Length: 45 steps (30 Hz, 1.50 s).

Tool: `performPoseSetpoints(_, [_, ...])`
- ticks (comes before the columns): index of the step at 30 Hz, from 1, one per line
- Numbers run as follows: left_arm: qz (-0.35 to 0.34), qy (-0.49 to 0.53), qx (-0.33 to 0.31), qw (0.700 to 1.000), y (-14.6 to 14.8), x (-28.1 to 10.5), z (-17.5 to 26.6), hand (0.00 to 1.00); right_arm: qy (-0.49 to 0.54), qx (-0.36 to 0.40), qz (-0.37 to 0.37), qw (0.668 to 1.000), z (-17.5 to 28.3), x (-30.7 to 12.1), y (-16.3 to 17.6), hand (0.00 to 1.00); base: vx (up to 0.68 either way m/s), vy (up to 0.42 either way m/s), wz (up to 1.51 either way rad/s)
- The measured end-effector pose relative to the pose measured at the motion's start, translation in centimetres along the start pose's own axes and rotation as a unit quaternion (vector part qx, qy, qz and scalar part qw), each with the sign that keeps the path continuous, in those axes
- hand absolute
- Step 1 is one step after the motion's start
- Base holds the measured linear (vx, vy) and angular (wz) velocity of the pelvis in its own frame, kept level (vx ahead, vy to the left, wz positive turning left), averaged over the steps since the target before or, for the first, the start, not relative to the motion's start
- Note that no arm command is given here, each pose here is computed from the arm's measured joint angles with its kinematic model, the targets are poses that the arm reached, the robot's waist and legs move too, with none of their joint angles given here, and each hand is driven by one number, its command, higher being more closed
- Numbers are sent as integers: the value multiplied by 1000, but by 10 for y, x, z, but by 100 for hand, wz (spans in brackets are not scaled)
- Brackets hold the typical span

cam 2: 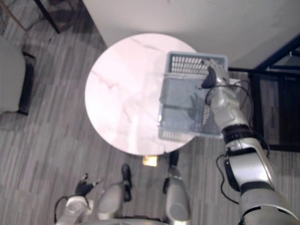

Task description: Pick vegetable in the basket

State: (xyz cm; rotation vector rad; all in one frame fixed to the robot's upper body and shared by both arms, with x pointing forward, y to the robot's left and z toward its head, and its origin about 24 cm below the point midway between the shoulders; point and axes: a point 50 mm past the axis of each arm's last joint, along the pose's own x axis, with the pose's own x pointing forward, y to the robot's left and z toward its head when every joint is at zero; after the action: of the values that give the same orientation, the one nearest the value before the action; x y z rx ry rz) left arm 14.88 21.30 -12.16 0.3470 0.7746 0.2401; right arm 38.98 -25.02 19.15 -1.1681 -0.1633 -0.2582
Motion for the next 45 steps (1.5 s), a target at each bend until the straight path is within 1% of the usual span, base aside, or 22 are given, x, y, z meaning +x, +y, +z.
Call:
performPoseSetpoints(7, [-2, -27, 6, 1000, -4, 8, 20, 0, 25, -6, 5, 1000, -9, 7, -5, 100, -14, -5, 4])
performPoseSetpoints(12, [-5, -32, 9, 999, -6, 8, 21, 0, 37, -2, 7, 999, -13, 7, -5, 100, 0, 0, 0])
performPoseSetpoints(15, [-8, -38, 10, 999, -7, 9, 25, 0, 74, 12, 17, 997, -32, -3, 3, 100, 0, 0, 0])
performPoseSetpoints(18, [-19, -51, 15, 998, -12, 11, 33, 0, 96, 52, 11, 994, -52, -26, 13, 100, 1, 6, -1])
performPoseSetpoints(20, [-33, -61, 17, 997, -17, 10, 38, 0, 119, 93, 1, 988, -67, -47, 21, 100, -11, 18, -11])
performPoseSetpoints(22, [-49, -55, 18, 997, -23, 8, 37, 0, 158, 171, -19, 972, -86, -82, 35, 100, -15, 19, -36])
performPoseSetpoints(23, [-52, -51, 19, 997, -24, 8, 36, 0, 166, 193, -24, 967, -88, -91, 39, 100, -11, 24, -66])
performPoseSetpoints(24, [-56, -42, 31, 997, -24, 8, 32, 0, 183, 230, -30, 955, -89, -106, 51, 100, -9, 23, -85])
performPoseSetpoints(26, [-64, -34, 46, 996, -25, 9, 30, 0, 219, 278, -39, 934, -91, -135, 72, 100, -8, 33, -127])
performPoseSetpoints(27, [-63, -33, 49, 996, -24, 9, 29, 0, 229, 293, -39, 928, -91, -142, 79, 100, -31, 53, -141])
performPoseSetpoints(28, [-64, -28, 62, 996, -24, 8, 26, 0, 251, 311, -34, 916, -90, -157, 93, 100, 38, 49, -167])
performPoseSetpoints(29, [-62, -20, 72, 995, -21, 10, 23, 0, 279, 329, -14, 902, -88, -177, 113, 100, 62, 39, -171])
performPoseSetpoints(32, [-57, 5, 74, 996, -16, 9, 12, 0, 313, 342, 23, 886, -84, -202, 139, 100, 157, -3, -168])
performPoseSetpoints(34, [-52, 9, 61, 997, -16, 9, 11, 0, 334, 334, 42, 881, -89, -215, 147, 100, 236, -121, -156])
performPoseSetpoints(39, [-42, 50, 31, 997, -19, 4, -6, 0, 350, 294, 84, 885, -93, -243, 159, 100, 259, -188, -158])
performPoseSetpoints(40, [-30, 71, 26, 997, -19, 0, -17, 0, 349, 286, 92, 888, -91, -247, 162, 100, 210, -117, -164])
performPoseSetpoints(42, [1, 88, 18, 996, -12, -1, -24, 0, 351, 275, 105, 889, -84, -256, 171, 100, 151, -141, -146])
performPoseSetpoints(44, [52, 120, -24, 991, -1, -6, -39, 0, 338, 255, 145, 894, -75, -258, 184, 100, 71, -154, -212])
performPoseSetpoints(45, [60, 128, -24, 990, 2, -8, -44, 0, 332, 253, 157, 895, -71, -257, 188, 100, 88, -131, -234])
